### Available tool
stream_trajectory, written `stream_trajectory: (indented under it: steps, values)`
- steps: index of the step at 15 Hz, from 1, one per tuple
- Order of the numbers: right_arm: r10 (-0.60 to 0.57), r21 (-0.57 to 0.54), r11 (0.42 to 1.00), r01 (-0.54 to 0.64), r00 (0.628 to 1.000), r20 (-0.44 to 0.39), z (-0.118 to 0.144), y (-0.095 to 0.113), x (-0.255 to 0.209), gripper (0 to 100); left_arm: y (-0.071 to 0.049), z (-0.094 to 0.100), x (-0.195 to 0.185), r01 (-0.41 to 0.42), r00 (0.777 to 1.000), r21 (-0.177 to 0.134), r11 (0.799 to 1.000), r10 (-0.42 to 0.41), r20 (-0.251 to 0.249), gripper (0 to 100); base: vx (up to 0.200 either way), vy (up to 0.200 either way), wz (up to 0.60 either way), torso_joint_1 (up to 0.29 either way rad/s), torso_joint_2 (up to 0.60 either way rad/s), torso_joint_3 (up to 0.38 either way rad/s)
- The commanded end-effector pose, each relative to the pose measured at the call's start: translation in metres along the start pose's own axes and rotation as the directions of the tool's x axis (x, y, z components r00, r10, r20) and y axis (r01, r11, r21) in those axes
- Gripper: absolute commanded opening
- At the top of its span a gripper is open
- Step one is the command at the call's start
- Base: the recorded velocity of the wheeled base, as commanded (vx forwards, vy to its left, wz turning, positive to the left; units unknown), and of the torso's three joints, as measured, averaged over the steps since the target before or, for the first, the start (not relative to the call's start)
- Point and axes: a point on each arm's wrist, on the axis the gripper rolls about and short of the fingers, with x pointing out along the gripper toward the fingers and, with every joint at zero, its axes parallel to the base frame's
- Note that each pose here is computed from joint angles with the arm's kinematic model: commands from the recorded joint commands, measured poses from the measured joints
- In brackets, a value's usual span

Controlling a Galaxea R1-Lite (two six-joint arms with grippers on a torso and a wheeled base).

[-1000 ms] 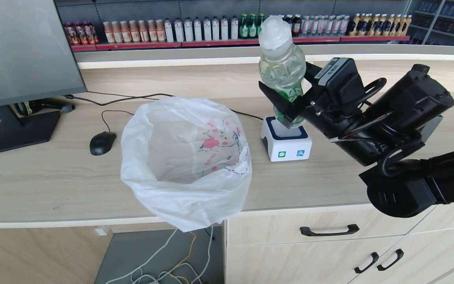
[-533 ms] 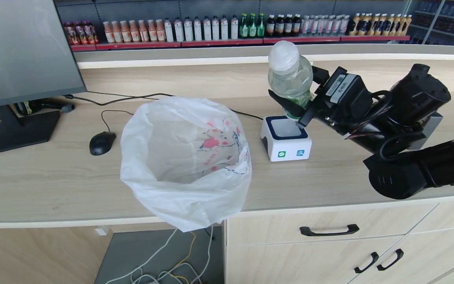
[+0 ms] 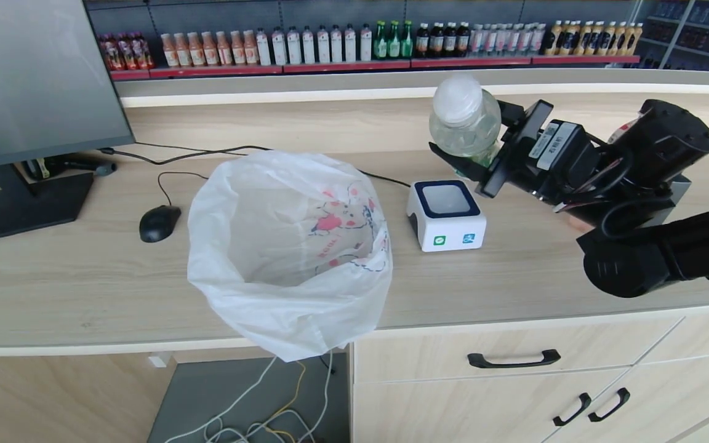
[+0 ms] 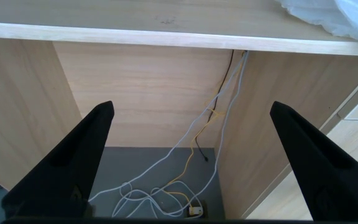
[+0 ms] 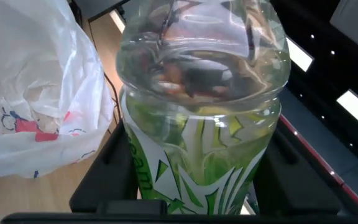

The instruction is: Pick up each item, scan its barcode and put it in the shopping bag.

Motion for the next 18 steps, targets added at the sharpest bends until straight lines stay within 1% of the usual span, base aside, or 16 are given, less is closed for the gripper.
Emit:
stream_trajectory:
  steps: [1,5,8,18]
  values:
    - [0.014,0.001,1.0,-0.014,1.0,0.01,-0.001,0.003,-0.002,0,0.0,0.0,0.0,0.0,1.0,0.0,1.0,0.0,0.0,100,0.0,0.0,0.0,0.0,0.0,0.0]
    - [0.039,0.003,0.999,-0.039,0.999,0.031,-0.001,0.011,-0.009,0,0.0,0.0,0.0,0.0,1.0,0.0,1.0,0.0,0.0,100,0.0,0.0,0.0,0.0,0.0,0.0]
    - [0.051,0.015,0.999,-0.051,0.998,0.027,-0.003,0.022,-0.013,0,0.0,0.0,0.0,0.0,1.0,0.0,1.0,0.0,0.0,100,0.0,0.0,0.0,0.0,0.0,0.0]
    - [0.061,0.015,0.998,-0.061,0.998,0.036,-0.008,0.026,-0.01,0,0.0,0.0,0.0,0.0,1.0,0.0,1.0,0.0,0.0,100,0.0,0.0,0.0,0.0,0.0,0.0]
